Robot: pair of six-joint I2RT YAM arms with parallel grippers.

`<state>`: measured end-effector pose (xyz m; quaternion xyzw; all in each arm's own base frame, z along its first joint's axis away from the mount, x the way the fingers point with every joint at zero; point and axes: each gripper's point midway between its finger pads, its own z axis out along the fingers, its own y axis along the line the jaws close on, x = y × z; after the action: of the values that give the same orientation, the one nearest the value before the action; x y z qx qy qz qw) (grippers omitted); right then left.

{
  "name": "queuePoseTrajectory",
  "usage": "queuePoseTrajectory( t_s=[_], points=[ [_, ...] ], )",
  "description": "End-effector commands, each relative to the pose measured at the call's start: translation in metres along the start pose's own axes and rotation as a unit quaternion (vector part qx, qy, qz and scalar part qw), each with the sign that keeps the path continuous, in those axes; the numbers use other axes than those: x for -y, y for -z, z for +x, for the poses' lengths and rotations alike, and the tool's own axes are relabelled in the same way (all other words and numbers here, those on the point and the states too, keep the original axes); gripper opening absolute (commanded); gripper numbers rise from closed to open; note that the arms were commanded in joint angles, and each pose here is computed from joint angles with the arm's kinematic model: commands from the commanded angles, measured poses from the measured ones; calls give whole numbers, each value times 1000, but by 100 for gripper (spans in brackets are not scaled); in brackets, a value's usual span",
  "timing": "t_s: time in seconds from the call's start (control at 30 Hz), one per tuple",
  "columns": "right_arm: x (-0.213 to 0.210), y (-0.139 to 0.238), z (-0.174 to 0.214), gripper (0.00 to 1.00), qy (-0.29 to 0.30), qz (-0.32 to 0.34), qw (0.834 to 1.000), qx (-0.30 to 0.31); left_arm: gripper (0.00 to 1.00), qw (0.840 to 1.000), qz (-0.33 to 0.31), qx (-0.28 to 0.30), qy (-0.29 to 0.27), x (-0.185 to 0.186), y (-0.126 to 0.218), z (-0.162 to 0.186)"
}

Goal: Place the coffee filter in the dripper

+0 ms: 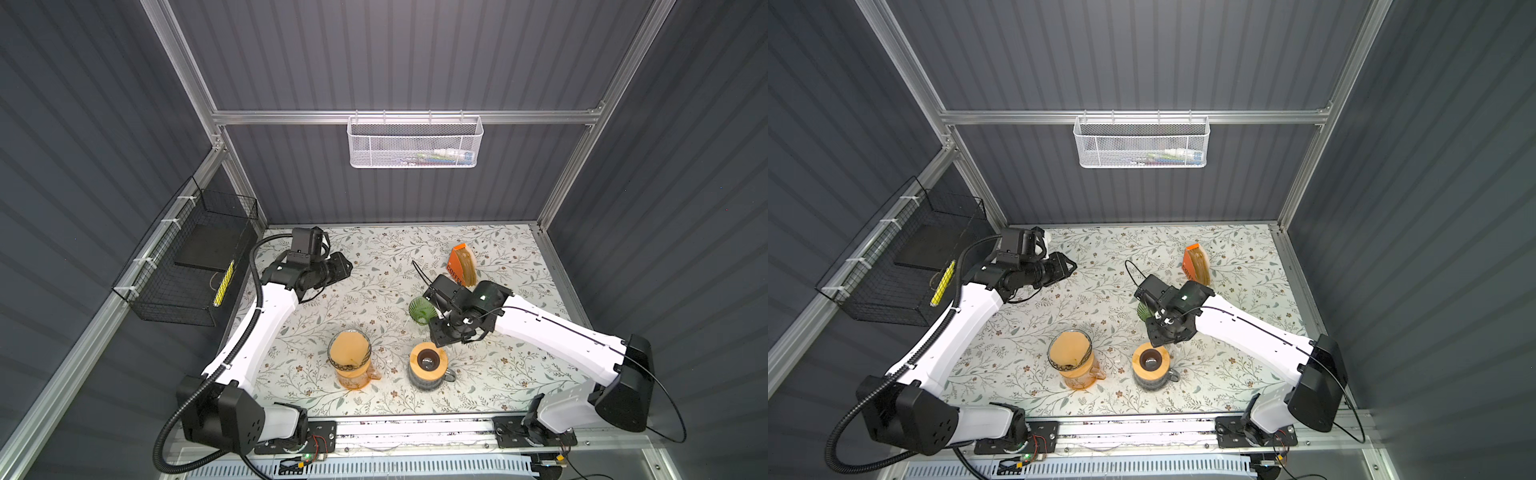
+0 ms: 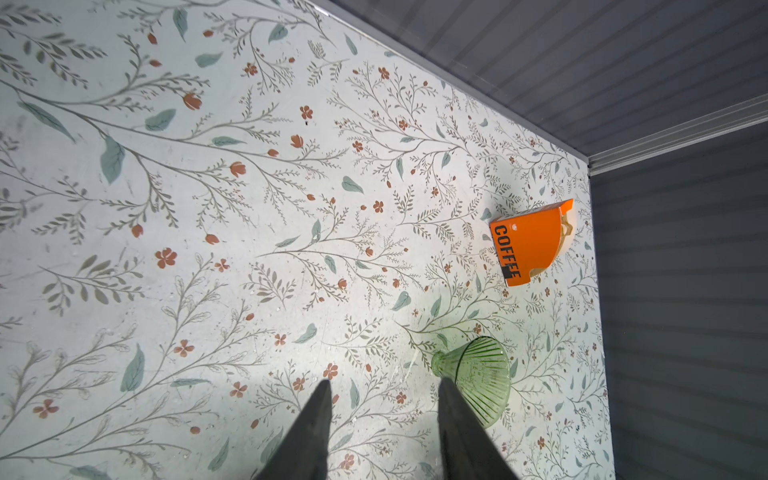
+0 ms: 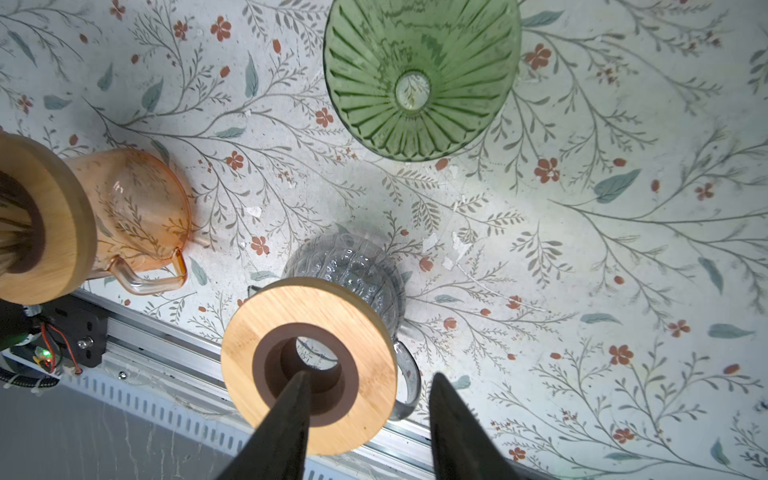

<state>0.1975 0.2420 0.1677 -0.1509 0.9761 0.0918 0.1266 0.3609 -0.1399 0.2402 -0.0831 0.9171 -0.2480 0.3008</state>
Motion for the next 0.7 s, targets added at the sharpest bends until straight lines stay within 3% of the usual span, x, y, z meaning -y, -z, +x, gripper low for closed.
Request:
queuePoseTrajectory(
  t_s=[0.0,0.17,0.3,0.67],
  points=[
    [5,13,-12,50,-3,-1,1000,31,40,1000,17,-17,10,6,-3,2],
    [19,16,-25,50,-10,-4,999,50,41,1000,23,-2,8,13,3,0],
    [28,19,-38,51,-45,-44,995,74,40,1000,8,-15,-15,19,2,9],
    [52,4,-50,52,-95,-77,990,77,39,996,-8,-69,-55,41,-34,44]
  ],
)
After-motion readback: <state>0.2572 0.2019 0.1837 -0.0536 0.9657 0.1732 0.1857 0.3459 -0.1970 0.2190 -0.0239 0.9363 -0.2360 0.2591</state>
